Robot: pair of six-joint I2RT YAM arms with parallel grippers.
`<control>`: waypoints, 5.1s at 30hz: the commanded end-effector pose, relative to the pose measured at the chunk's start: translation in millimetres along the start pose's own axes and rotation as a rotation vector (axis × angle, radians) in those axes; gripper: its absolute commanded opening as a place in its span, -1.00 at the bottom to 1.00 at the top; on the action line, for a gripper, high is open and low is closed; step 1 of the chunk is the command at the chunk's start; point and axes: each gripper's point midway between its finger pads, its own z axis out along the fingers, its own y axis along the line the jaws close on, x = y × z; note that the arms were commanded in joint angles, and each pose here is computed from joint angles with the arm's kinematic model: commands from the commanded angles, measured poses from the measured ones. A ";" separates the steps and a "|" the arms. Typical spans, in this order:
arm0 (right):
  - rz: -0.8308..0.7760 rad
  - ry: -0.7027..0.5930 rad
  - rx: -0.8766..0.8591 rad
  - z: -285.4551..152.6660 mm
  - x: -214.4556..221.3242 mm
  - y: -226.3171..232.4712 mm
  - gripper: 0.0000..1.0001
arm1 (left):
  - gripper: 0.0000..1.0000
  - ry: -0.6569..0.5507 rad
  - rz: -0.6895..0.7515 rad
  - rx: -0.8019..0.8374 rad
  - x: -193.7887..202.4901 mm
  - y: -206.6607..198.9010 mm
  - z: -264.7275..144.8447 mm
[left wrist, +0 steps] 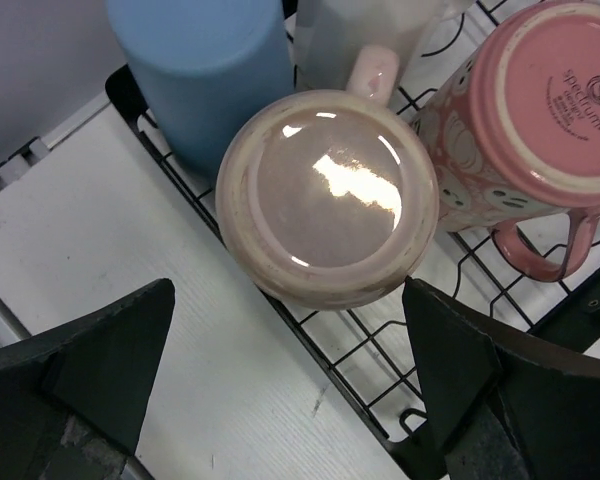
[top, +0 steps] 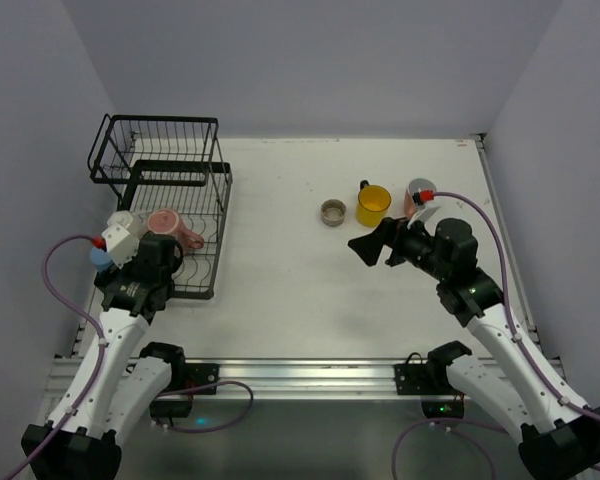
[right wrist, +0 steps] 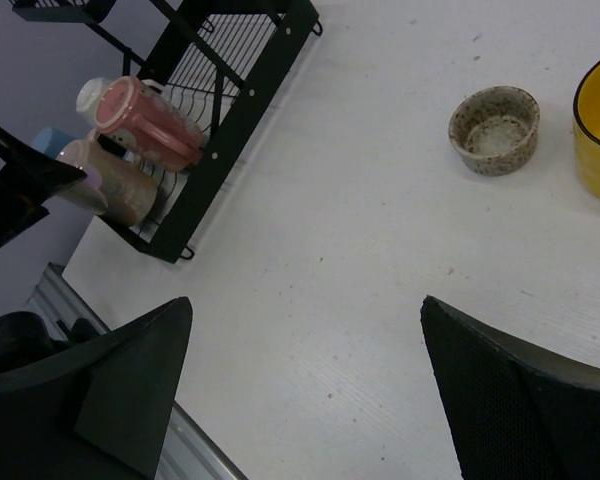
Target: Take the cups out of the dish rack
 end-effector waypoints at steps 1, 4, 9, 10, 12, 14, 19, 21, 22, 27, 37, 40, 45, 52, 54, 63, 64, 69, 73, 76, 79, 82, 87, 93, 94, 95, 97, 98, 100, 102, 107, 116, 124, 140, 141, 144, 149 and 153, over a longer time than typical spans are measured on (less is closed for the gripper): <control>-0.016 -0.013 -0.070 -2.0 -2.1 15.3 0.98 | 1.00 -0.033 0.008 0.105 -17.6 -24.3 3.6; -0.018 -0.002 -0.097 -2.5 0.6 20.7 0.98 | 1.00 -0.032 0.037 0.086 -17.2 -25.0 10.7; -0.032 -0.002 -0.121 -5.0 1.6 27.3 0.98 | 1.00 -0.034 0.069 0.036 -23.0 -22.5 23.0; -0.031 -0.002 -0.119 -5.2 1.6 27.4 0.98 | 1.00 -0.032 0.071 0.028 -25.5 -22.0 24.9; -0.034 -0.002 -0.123 -5.2 1.8 28.3 0.98 | 1.00 -0.029 0.079 -0.008 -28.0 -17.4 32.5; -0.036 0.003 -0.123 -4.9 3.2 28.4 0.98 | 1.00 -0.031 0.080 -0.021 -31.5 -16.7 36.1; -0.036 0.009 -0.122 -3.6 5.3 27.8 0.98 | 1.00 -0.019 0.103 -0.041 -27.2 -18.9 46.2; -0.037 0.011 -0.119 -3.2 5.9 27.2 0.98 | 1.00 -0.006 0.104 -0.030 -24.3 -22.6 49.0; -0.037 0.012 -0.118 -2.9 6.2 27.0 0.98 | 1.00 0.006 0.104 -0.016 -20.9 -24.8 49.5; -0.040 0.012 -0.115 -3.4 5.2 27.2 0.98 | 0.65 0.005 0.066 0.024 -17.1 -23.9 42.4; 0.005 -0.004 -0.183 -7.0 -1.9 46.5 0.98 | -0.37 -0.022 -0.001 0.315 -44.0 -50.9 -9.2; 0.052 -0.017 -0.242 -6.2 -3.6 58.8 0.98 | -0.39 -0.050 -0.016 0.394 -60.0 -56.8 -29.9; 0.128 -0.045 -0.384 -3.0 -5.2 87.8 0.97 | -0.42 -0.070 -0.062 0.582 -79.2 -71.8 -72.0; 0.167 -0.075 -0.498 5.2 -5.6 119.2 0.90 | -0.43 -0.018 -0.118 0.870 -82.6 -106.7 -118.0; 0.158 -0.053 -0.500 13.2 -2.3 124.2 0.90 | -0.46 -0.042 -0.126 0.908 -91.7 -108.5 -129.2; 0.143 -0.009 -0.563 33.3 20.0 155.3 0.90 | -0.51 0.074 -0.232 1.356 -89.3 -152.0 -196.8; 0.149 -0.006 -0.565 35.5 22.1 156.9 0.89 | -0.52 0.132 -0.259 1.424 -84.6 -155.7 -208.8; 0.178 -0.039 -0.619 36.8 14.5 176.3 0.76 | -0.58 0.189 -0.311 1.607 -73.4 -172.6 -229.4; 0.187 -0.063 -0.608 44.1 8.2 183.6 0.75 | -0.60 0.270 -0.357 1.711 -63.3 -177.7 -250.5; 0.200 -0.076 -0.600 48.5 3.4 185.4 0.74 | -0.60 0.289 -0.377 1.764 -61.3 -176.1 -264.9; 0.214 -0.098 -0.613 48.0 -3.9 192.3 0.61 | -0.60 0.292 -0.385 1.798 -60.8 -172.0 -272.2; 0.220 -0.099 -0.654 47.9 -11.0 207.6 0.44 | -0.58 0.302 -0.392 1.793 -55.3 -169.6 -269.7; 0.256 -0.095 -0.718 51.4 -16.2 227.7 0.07 | -0.35 0.329 -0.392 1.778 -41.9 -167.8 -262.1; 0.282 -0.096 -0.723 59.0 -13.5 227.3 -0.51 | 0.44 0.347 -0.356 1.771 -28.9 -168.2 -255.8; 0.288 -0.095 -0.702 61.0 -12.4 224.0 -0.67 | 0.64 0.351 -0.349 1.767 -27.4 -169.1 -254.6; 0.290 -0.095 -0.687 59.4 -11.0 220.4 -0.80 | 0.74 0.346 -0.342 1.768 -27.4 -169.6 -254.5; 0.261 -0.107 -0.658 57.5 -10.6 215.0 -1.00 | 0.89 0.331 -0.296 1.741 -22.7 -171.7 -248.6; 0.244 -0.095 -0.626 54.1 -9.1 209.3 -1.00 | 1.00 0.301 -0.274 1.740 -29.5 -173.0 -251.3; 0.176 -0.096 -0.564 52.9 -6.9 198.5 -1.00 | 1.00 0.259 -0.191 1.680 -24.7 -175.4 -239.6; 0.116 -0.081 -0.446 50.3 -6.1 178.0 -1.00 | 1.00 0.159 -0.112 1.651 -34.1 -177.9 -235.3; -0.004 0.073 -0.138 44.6 8.7 110.5 -1.00 | 1.00 0.093 0.062 1.390 -27.2 -168.0 -191.2; -0.074 0.232 0.251 38.7 12.2 -8.5 -1.00 | 1.00 -0.037 0.264 1.142 -19.4 -135.2 -143.5; -0.230 0.389 0.550 56.5 17.2 -76.1 -1.00 | 1.00 -0.069 0.246 1.058 -8.3 -123.6 -120.3; -0.243 0.507 0.613 101.9 50.9 -114.1 -1.00 | 1.00 -0.099 0.179 0.796 -22.7 -104.1 -82.2; -0.242 0.505 0.620 101.6 50.8 -115.9 -0.92 | 1.00 -0.101 0.172 0.767 -24.0 -102.1 -78.1; -0.240 0.506 0.622 100.3 52.1 -116.2 -0.60 | 1.00 -0.097 0.175 0.707 -24.5 -98.3 -69.0; -0.214 0.444 0.606 93.1 42.4 -107.5 -0.10 | 1.00 -0.094 0.152 0.644 -27.9 -96.1 -60.4; -0.196 0.367 0.540 85.3 26.9 -87.6 0.67 | 1.00 -0.081 0.153 0.582 -31.4 -99.1 -51.2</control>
